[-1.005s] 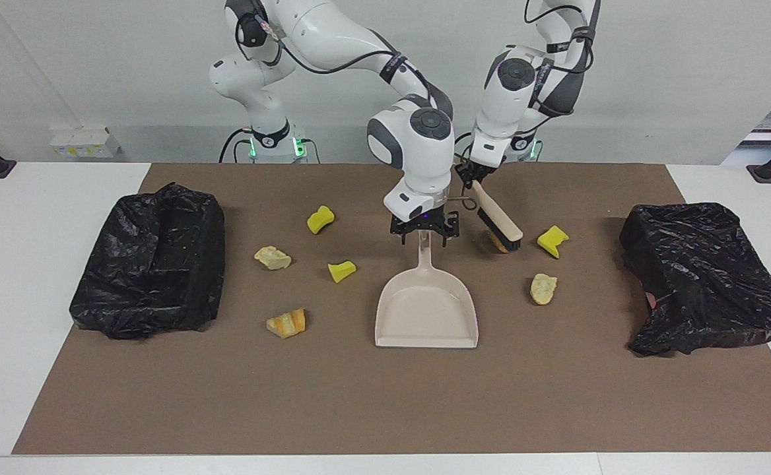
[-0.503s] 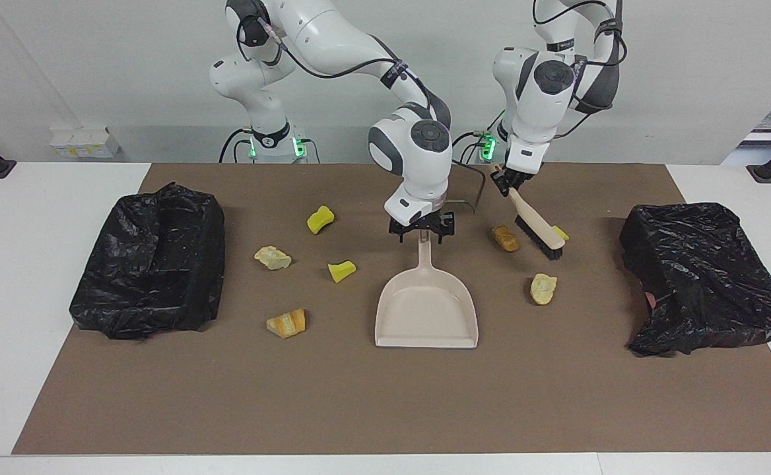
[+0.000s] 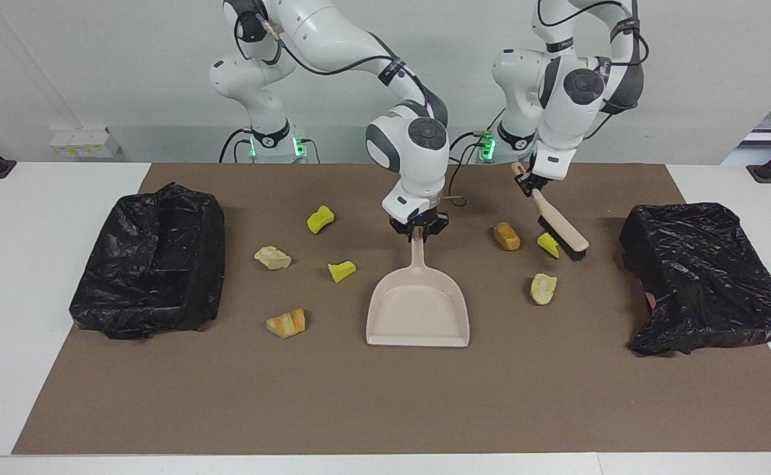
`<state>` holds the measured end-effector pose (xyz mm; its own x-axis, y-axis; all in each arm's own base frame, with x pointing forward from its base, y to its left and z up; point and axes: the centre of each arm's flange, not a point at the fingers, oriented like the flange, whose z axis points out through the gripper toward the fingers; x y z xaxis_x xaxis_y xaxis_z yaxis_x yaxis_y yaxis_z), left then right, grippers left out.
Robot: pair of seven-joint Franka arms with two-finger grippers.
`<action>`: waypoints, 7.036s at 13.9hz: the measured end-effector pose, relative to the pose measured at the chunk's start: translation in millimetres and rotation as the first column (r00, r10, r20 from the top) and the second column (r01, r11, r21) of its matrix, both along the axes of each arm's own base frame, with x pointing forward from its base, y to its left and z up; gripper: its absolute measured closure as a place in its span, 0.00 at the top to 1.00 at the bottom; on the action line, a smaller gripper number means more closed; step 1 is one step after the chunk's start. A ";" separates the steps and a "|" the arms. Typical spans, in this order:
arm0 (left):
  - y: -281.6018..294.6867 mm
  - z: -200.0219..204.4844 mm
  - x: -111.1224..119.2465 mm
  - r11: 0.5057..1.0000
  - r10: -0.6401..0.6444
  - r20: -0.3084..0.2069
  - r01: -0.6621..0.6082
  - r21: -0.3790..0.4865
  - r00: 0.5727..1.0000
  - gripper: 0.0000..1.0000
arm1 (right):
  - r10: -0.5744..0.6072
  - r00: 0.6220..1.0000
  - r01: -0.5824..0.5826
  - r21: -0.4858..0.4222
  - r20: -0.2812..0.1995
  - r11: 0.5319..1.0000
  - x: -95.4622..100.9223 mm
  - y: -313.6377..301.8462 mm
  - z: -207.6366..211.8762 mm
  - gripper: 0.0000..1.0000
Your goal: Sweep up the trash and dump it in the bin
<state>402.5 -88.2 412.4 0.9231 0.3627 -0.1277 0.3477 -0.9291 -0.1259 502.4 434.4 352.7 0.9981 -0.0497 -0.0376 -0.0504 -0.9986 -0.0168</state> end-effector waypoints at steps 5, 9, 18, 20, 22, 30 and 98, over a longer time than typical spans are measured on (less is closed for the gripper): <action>51.6 -32.7 -12.8 1.000 -0.017 -0.108 0.016 -0.013 0.994 0.26 | 0.088 0.996 -0.088 0.009 0.013 0.996 4.5 -5.8 8.3 0.33; 47.1 -49.9 -18.6 0.998 -0.067 -0.136 0.065 -0.018 0.988 0.26 | 0.207 0.977 -0.208 0.019 0.040 0.978 13.6 -20.6 28.6 0.33; -11.7 -68.0 6.3 0.971 -0.205 -0.020 0.201 -0.130 0.978 0.26 | 0.736 0.678 -0.734 -0.061 -0.003 0.676 17.7 -55.0 49.6 0.33; -20.3 -69.1 9.6 0.968 -0.216 -0.012 0.212 -0.136 0.976 0.26 | 0.840 0.541 -0.839 -0.070 -0.024 0.539 26.0 -68.5 47.4 0.33; -28.2 -69.4 8.6 0.964 -0.231 -0.012 0.228 -0.138 0.973 0.26 | 0.914 0.403 -0.914 -0.063 -0.041 0.400 34.6 -83.1 45.3 0.33; -48.7 -71.4 -1.5 0.992 -0.079 -0.052 0.074 -0.100 0.996 0.26 | 0.993 0.077 -0.996 -0.040 -0.090 0.073 33.1 -90.9 36.4 0.33; -195.3 -23.2 -16.8 0.941 -0.308 -0.044 0.297 -0.164 0.950 0.26 | 0.995 0.025 -0.999 -0.021 0.091 0.028 86.1 -309.5 117.3 0.33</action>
